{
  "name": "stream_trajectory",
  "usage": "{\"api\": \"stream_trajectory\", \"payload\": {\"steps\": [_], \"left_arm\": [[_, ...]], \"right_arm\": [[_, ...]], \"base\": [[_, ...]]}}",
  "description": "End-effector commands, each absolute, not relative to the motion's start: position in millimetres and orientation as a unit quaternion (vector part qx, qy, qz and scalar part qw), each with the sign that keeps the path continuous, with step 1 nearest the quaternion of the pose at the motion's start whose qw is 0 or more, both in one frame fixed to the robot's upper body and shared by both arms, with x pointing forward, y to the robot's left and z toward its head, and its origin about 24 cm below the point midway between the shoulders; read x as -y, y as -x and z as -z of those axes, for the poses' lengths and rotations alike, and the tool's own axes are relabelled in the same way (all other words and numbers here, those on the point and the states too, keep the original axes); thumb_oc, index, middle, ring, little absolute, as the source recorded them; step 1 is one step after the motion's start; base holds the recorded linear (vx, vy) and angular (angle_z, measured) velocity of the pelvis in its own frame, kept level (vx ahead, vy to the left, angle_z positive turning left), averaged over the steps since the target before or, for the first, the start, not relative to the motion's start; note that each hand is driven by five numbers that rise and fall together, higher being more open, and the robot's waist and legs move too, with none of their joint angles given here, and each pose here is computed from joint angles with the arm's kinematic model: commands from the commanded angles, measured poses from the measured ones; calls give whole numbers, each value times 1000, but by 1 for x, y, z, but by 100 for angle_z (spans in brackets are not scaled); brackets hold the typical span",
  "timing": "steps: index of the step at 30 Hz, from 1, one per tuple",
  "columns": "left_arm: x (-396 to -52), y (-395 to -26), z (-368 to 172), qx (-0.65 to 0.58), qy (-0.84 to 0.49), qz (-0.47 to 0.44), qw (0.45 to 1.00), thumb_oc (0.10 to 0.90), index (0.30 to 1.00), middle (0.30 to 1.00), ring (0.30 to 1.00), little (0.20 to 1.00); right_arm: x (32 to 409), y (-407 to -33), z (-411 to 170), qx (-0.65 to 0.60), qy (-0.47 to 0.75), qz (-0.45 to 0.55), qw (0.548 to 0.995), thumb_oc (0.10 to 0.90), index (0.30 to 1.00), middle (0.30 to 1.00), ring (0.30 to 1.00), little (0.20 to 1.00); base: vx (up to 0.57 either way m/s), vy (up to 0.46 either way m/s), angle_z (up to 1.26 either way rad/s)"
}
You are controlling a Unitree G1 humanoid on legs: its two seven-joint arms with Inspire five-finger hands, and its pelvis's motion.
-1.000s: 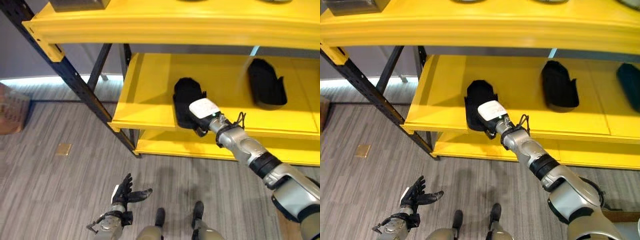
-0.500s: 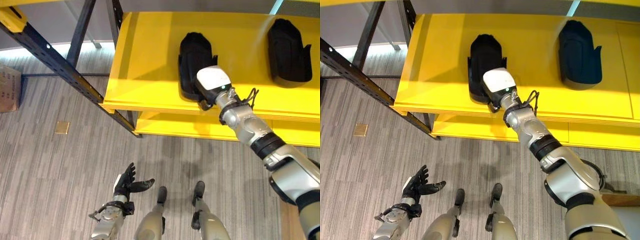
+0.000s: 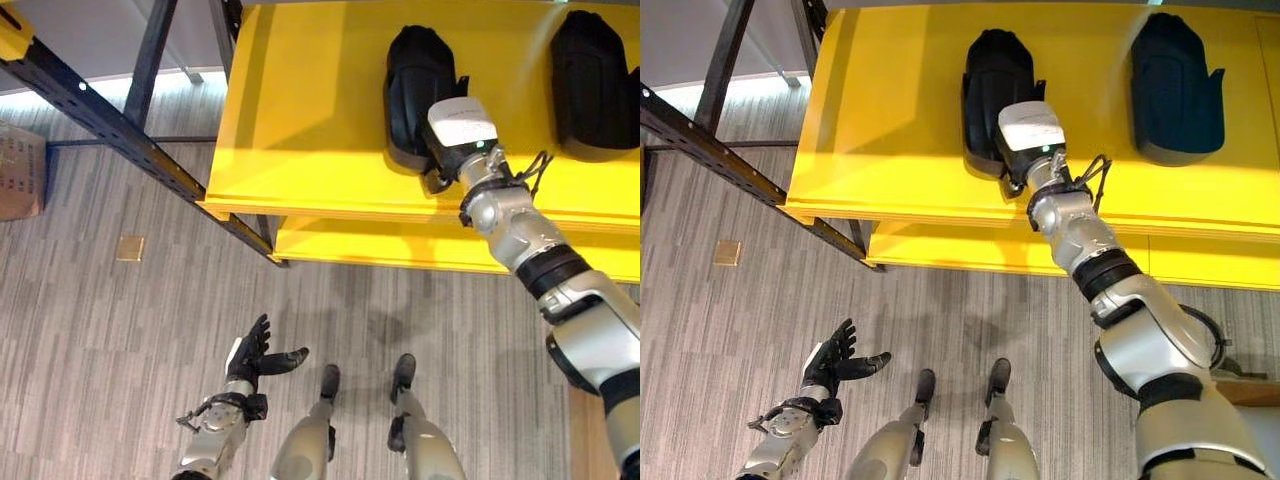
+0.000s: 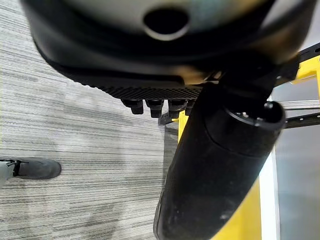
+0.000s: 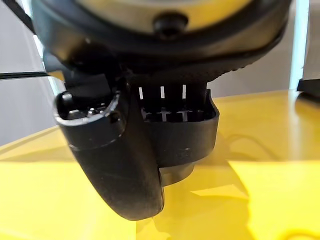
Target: Move parts from the plastic box to the shelf.
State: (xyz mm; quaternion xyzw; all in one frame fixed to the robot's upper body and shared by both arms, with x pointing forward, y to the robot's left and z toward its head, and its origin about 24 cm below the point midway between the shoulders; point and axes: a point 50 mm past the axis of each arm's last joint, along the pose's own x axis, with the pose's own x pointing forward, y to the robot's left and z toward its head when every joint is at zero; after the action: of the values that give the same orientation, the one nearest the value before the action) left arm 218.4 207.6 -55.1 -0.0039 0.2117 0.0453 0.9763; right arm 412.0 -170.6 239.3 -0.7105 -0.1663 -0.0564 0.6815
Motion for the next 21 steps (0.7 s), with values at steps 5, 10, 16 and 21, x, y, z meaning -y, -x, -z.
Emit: {"api": "stream_trajectory", "payload": {"steps": [5, 10, 16, 21], "left_arm": [[-213, -232, 29, -140, -15, -28, 990, 900, 1000, 1000, 1000, 1000], [-214, -233, 29, -140, -13, -30, 990, 900, 1000, 1000, 1000, 1000], [-214, -232, 30, -142, -13, -28, 989, 900, 1000, 1000, 1000, 1000], [-215, -232, 30, -141, -11, -32, 989, 900, 1000, 1000, 1000, 1000]], "right_arm": [[182, -407, -328, 222, 726, 152, 633, 400, 300, 300, 300, 300], [185, -409, -325, 202, 751, 146, 612, 400, 300, 300, 300, 300], [185, -410, -322, 195, 764, 137, 600, 400, 300, 300, 300, 300], [185, -411, -321, 188, 772, 134, 592, 400, 300, 300, 300, 300]], "base": [[0, 0, 0], [0, 0, 0], [0, 0, 0], [0, 0, 0]]}}
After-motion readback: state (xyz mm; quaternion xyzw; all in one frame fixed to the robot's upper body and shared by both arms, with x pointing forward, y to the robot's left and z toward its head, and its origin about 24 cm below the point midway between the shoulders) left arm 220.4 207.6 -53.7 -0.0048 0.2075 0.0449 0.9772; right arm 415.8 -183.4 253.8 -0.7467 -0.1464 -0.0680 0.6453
